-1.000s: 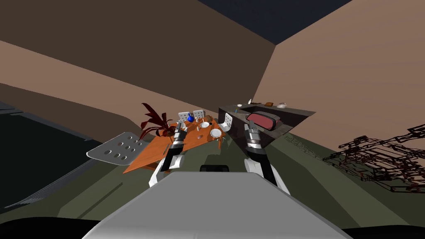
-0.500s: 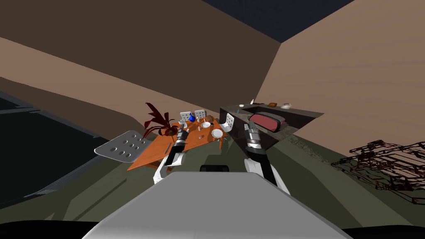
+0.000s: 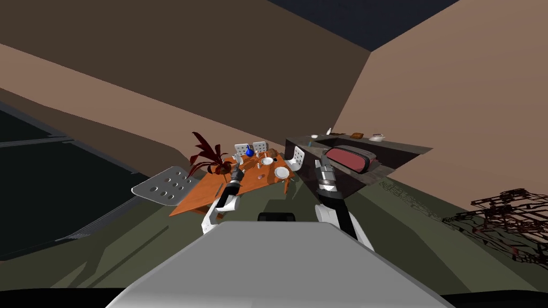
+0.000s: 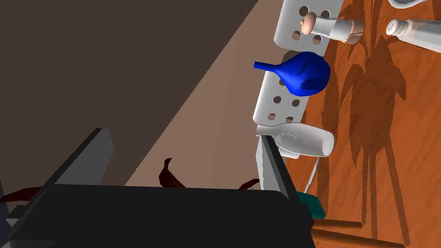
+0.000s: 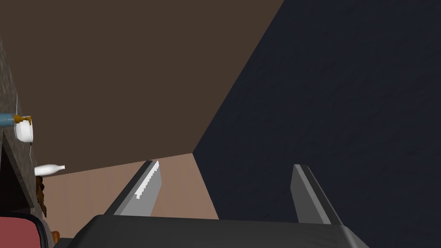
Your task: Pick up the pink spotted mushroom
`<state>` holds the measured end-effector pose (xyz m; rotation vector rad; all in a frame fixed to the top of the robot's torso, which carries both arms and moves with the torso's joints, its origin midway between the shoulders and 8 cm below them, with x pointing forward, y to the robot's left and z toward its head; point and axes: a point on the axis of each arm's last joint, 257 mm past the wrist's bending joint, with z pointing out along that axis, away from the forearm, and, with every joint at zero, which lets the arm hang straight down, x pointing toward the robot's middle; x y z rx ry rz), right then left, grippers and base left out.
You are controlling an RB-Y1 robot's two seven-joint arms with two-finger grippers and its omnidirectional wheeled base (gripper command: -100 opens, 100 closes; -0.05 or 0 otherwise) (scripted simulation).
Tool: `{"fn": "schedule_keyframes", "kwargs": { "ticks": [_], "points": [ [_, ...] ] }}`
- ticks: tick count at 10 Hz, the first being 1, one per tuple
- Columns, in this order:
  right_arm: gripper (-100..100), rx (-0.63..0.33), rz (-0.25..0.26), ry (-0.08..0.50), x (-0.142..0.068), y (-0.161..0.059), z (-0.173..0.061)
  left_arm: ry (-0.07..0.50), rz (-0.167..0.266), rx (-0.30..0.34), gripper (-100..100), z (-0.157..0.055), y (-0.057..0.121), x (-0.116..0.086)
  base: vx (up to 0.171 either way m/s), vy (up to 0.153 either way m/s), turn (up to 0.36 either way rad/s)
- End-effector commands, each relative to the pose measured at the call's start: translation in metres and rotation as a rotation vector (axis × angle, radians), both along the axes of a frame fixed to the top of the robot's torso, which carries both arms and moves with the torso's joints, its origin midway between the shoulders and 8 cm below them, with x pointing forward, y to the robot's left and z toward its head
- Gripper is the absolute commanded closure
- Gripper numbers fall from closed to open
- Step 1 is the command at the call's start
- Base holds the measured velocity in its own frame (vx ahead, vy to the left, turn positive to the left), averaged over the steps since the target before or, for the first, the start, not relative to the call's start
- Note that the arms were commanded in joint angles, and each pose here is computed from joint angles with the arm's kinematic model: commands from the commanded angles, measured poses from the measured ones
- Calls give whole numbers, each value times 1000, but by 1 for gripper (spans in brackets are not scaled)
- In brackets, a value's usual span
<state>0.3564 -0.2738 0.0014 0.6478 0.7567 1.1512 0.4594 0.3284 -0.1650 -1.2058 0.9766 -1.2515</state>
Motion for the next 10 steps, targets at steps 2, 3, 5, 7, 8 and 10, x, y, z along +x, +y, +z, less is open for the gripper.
{"fn": "schedule_keyframes", "kwargs": {
  "ticks": [2,3,5,7,8,10],
  "points": [
    [0,0,0,0,0,0,0,80,12,-17,-100,-27,5,8,20,1,45],
    [0,0,0,0,0,0,0,140,21,-29,-100,-48,9,13,23,6,48],
    [0,0,0,0,0,0,0,199,29,-40,-100,-69,13,18,19,0,26],
    [0,0,0,0,0,0,0,264,38,-50,-100,-90,17,21,26,-5,25],
    [0,0,0,0,0,0,0,273,39,-51,-100,-93,17,20,24,-6,11],
    [0,0,0,0,0,0,0,338,47,-59,-100,-114,20,22,25,-11,10]
  ]
}}
